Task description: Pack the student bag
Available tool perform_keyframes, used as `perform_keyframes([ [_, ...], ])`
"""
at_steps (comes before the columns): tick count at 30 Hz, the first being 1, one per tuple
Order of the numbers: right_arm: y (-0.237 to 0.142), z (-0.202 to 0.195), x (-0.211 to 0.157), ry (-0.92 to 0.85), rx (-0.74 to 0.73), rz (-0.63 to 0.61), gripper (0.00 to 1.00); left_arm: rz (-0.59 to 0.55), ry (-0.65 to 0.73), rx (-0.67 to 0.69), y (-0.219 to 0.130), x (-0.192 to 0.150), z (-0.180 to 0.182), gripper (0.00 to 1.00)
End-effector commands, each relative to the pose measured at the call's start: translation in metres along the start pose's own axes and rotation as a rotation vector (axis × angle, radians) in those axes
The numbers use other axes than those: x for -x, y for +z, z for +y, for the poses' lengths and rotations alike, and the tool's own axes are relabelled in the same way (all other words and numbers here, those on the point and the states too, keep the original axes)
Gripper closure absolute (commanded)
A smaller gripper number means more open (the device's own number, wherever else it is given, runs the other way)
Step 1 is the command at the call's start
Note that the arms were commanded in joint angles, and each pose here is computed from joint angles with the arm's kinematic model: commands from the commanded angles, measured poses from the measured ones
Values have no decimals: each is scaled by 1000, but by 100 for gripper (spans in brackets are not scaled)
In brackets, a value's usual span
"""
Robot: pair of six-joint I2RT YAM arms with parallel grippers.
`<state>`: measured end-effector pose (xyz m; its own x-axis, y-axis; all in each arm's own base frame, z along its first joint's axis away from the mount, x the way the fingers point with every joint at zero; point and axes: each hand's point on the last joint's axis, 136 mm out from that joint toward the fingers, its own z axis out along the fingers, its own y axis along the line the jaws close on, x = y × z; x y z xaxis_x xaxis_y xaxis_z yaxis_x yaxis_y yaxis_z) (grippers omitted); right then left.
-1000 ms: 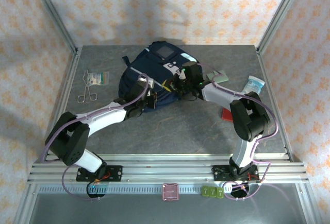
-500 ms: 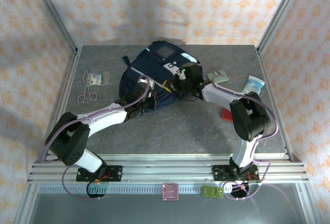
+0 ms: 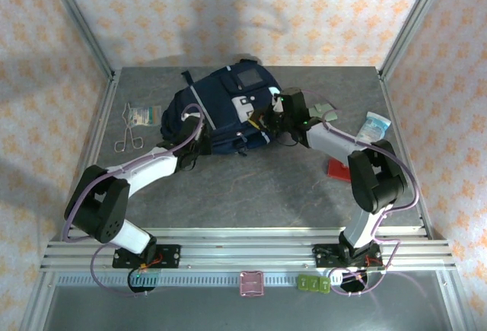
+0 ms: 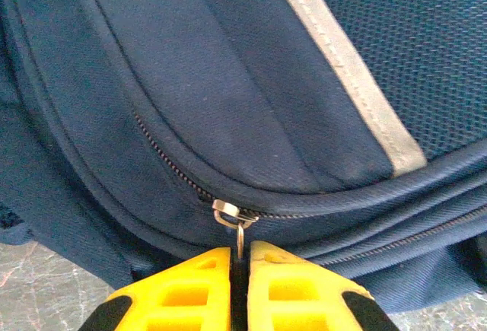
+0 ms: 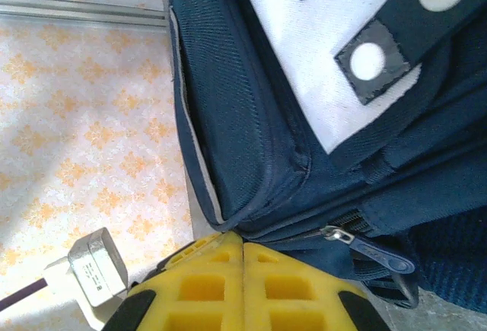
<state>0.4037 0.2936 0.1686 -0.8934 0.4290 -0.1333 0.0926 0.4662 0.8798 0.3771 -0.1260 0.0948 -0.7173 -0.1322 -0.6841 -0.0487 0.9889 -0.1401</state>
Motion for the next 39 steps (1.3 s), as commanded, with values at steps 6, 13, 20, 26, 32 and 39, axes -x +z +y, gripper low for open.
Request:
perform_keyframes([
  [6,6,20,-11,-56,30,27,100,32,74,-126,-7,-5,-29,100],
  [13,23,2,-37,-50,-24,93,64,32,142,-277,-23,-11,-79,100],
  [20,36,-8,-32,-22,-68,92,63,31,166,-324,-28,-17,-108,100],
  [26,32,-20,-30,-19,-137,71,62,24,165,-269,-26,-21,-96,100],
  [32,12,-30,-33,-7,-174,17,61,27,164,-256,-26,-23,-92,100],
  [39,16,-34,-39,10,-163,34,61,25,154,-271,-27,-21,-95,100],
])
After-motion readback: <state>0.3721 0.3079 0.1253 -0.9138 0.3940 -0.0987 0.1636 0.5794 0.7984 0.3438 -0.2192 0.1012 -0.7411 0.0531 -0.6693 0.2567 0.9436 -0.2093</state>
